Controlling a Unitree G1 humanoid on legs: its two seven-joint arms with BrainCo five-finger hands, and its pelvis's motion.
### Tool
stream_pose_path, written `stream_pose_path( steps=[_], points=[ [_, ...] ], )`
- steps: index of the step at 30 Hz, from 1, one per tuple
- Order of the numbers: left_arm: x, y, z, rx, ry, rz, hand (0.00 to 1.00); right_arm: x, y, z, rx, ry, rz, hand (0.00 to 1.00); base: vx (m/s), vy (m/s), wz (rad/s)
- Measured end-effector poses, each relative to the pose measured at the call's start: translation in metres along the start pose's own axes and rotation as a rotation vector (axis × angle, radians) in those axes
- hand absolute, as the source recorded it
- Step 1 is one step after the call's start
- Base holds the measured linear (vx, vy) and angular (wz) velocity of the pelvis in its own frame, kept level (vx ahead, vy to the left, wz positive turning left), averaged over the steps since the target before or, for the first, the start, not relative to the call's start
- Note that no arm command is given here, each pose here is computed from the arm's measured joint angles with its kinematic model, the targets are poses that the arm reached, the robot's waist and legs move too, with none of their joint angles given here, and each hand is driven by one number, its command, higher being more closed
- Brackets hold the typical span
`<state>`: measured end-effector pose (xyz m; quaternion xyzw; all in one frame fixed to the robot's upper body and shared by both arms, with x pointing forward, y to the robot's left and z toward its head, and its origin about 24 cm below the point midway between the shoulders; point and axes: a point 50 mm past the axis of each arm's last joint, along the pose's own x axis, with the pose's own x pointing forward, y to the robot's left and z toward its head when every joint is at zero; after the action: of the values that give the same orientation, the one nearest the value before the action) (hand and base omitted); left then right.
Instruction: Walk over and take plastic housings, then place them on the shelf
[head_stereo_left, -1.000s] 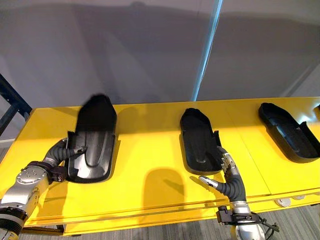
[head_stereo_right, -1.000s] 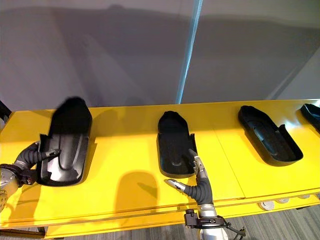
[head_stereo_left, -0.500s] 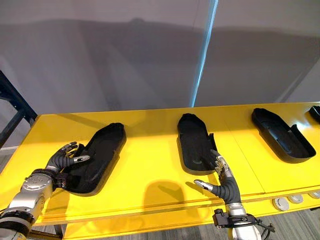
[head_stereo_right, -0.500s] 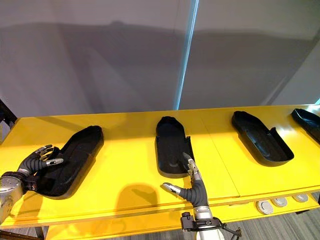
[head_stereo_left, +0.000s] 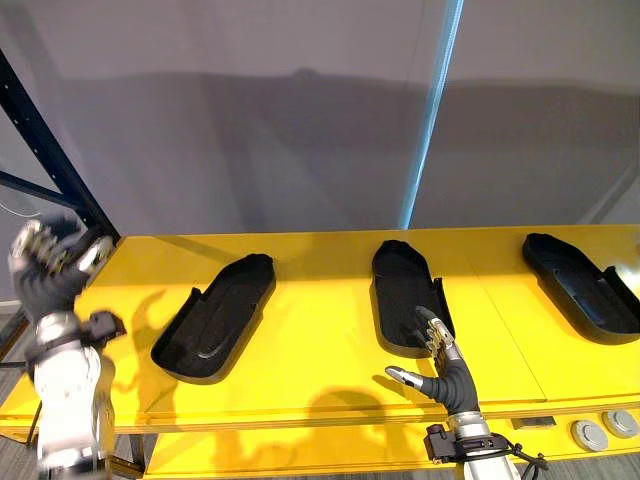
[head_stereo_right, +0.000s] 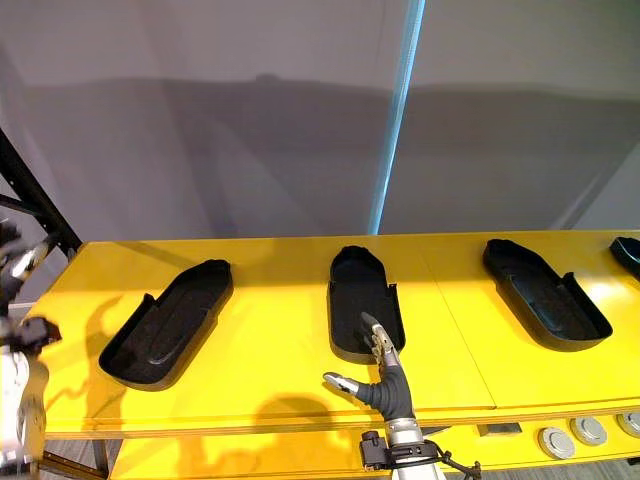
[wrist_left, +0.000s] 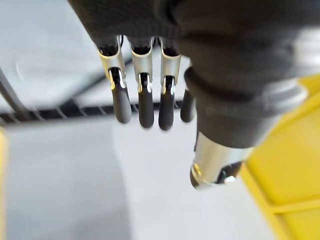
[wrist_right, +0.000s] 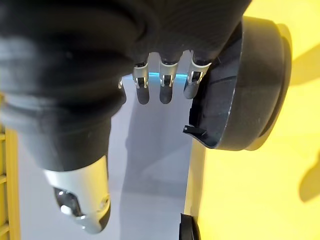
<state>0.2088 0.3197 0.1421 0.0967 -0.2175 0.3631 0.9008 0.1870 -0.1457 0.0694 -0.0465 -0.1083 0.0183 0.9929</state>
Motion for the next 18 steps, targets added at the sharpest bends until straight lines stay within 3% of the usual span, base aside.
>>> stream_pose_path(
  steps=[4,9,18],
  points=[
    [-0.051,0.017,-0.029,0.093,0.167,-0.007,1.00,0.000,-0.009,0.001,0.012,-0.013,-0.052,0.00,-0.05,-0.003,0.09],
    [-0.071,0.021,-0.039,0.109,0.248,-0.099,1.00,0.000,-0.010,0.001,0.011,-0.012,-0.051,0.00,-0.04,-0.001,0.11],
    [-0.090,-0.005,-0.047,-0.095,0.354,-0.311,1.00,-0.001,-0.010,0.000,0.007,-0.008,-0.031,0.00,-0.01,0.002,0.02]
  ],
)
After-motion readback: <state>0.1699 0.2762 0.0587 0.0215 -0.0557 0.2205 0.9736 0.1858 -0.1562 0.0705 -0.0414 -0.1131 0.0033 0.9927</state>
